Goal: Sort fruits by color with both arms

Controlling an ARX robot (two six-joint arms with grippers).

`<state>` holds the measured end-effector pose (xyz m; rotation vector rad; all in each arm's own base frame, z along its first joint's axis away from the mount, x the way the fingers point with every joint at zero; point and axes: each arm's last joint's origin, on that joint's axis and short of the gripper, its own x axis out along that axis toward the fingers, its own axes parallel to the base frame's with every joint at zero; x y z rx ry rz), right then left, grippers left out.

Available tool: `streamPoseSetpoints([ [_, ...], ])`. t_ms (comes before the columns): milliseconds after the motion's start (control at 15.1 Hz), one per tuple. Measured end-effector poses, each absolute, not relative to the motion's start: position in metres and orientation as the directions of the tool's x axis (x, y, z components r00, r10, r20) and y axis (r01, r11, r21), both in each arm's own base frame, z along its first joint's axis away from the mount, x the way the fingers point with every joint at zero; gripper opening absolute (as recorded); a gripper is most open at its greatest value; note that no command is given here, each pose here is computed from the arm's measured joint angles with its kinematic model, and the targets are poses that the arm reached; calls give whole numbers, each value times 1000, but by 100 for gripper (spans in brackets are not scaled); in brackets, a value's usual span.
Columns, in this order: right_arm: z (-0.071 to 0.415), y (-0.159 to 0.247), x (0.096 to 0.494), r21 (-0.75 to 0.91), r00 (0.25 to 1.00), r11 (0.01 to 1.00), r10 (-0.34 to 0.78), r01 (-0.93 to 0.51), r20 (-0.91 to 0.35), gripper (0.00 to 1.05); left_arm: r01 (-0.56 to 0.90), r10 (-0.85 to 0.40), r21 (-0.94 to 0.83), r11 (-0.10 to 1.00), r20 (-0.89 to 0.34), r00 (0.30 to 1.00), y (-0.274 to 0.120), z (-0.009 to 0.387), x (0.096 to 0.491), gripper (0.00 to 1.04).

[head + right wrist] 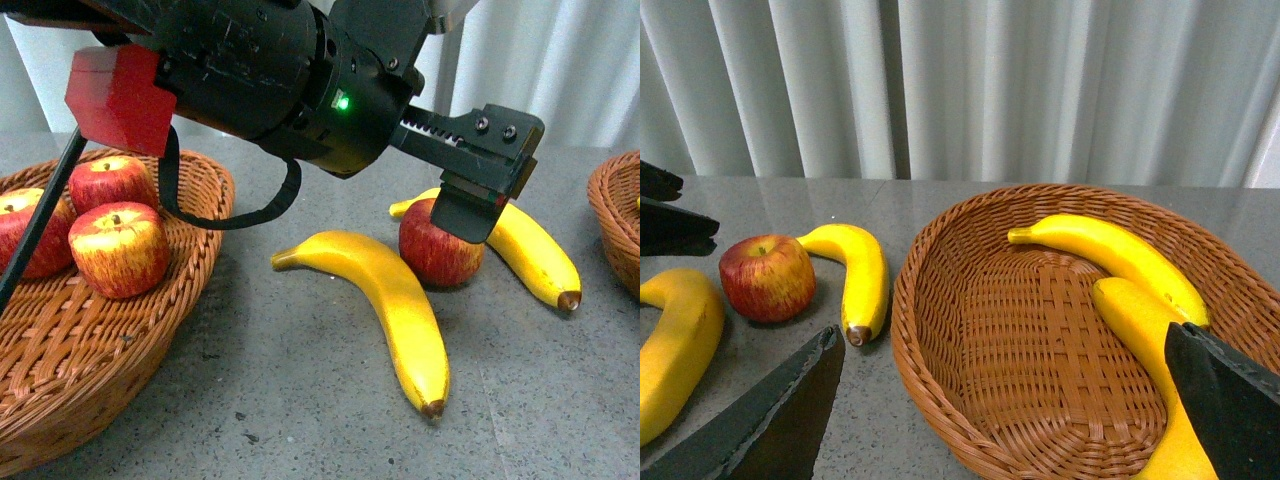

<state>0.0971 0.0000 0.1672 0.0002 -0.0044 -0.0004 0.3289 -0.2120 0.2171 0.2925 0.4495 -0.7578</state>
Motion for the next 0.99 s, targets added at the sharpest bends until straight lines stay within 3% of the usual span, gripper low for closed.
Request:
streamPoseSetpoints([
  [995, 167, 0, 97, 0, 1000, 1000, 0, 0, 4, 98, 774, -619, 85, 627, -549, 562, -225, 174, 367, 98],
])
